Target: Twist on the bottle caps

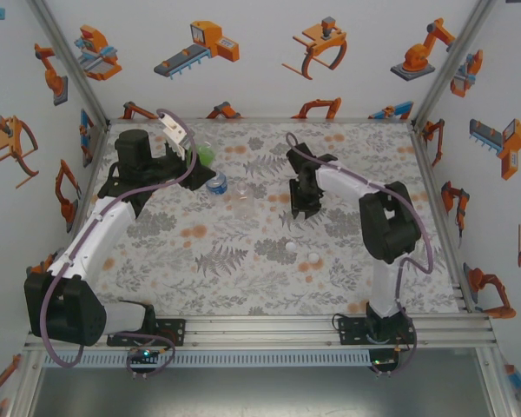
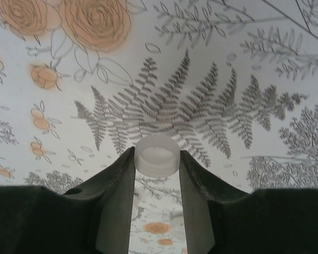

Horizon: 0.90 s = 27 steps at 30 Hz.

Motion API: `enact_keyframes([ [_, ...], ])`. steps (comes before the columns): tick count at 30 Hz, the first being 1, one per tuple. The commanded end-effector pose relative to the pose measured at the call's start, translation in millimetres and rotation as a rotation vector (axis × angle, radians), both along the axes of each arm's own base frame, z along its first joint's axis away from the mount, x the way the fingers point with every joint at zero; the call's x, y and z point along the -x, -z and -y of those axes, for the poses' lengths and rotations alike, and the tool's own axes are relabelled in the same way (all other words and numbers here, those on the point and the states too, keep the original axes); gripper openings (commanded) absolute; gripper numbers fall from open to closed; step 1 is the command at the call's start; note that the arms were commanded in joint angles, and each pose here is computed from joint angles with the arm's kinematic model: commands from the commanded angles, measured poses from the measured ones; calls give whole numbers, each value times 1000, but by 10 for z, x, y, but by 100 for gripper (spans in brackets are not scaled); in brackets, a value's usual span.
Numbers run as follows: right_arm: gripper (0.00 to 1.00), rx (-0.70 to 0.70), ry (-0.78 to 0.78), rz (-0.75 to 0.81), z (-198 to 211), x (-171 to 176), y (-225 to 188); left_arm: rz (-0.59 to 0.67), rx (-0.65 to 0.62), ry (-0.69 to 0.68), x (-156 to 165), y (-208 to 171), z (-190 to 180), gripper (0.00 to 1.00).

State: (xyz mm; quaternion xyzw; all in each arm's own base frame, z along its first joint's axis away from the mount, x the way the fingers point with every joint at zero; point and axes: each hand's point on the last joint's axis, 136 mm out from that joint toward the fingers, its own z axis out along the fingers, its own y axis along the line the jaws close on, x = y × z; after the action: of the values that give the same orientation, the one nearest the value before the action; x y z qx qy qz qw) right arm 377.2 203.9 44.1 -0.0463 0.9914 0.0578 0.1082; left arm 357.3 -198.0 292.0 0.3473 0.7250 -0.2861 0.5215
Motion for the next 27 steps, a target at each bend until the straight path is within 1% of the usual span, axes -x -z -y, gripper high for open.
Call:
enact_keyframes([
  [1,36,17,-20,-23,25,-19,8,16,-4,3,22,-44,-1,1],
  [8,37,28,-26,-57,35,27,143,11,-1,7,20,-42,9,1],
  [11,40,27,-26,-62,32,33,149,10,-3,9,27,-40,11,1],
  [17,45,29,-25,-30,46,0,-24,12,-4,7,26,-46,6,2],
  [23,45,8,-23,7,22,-42,-212,13,-3,7,32,-57,7,2],
  [27,45,-10,-20,2,-9,-37,-193,14,-2,7,34,-66,8,2],
])
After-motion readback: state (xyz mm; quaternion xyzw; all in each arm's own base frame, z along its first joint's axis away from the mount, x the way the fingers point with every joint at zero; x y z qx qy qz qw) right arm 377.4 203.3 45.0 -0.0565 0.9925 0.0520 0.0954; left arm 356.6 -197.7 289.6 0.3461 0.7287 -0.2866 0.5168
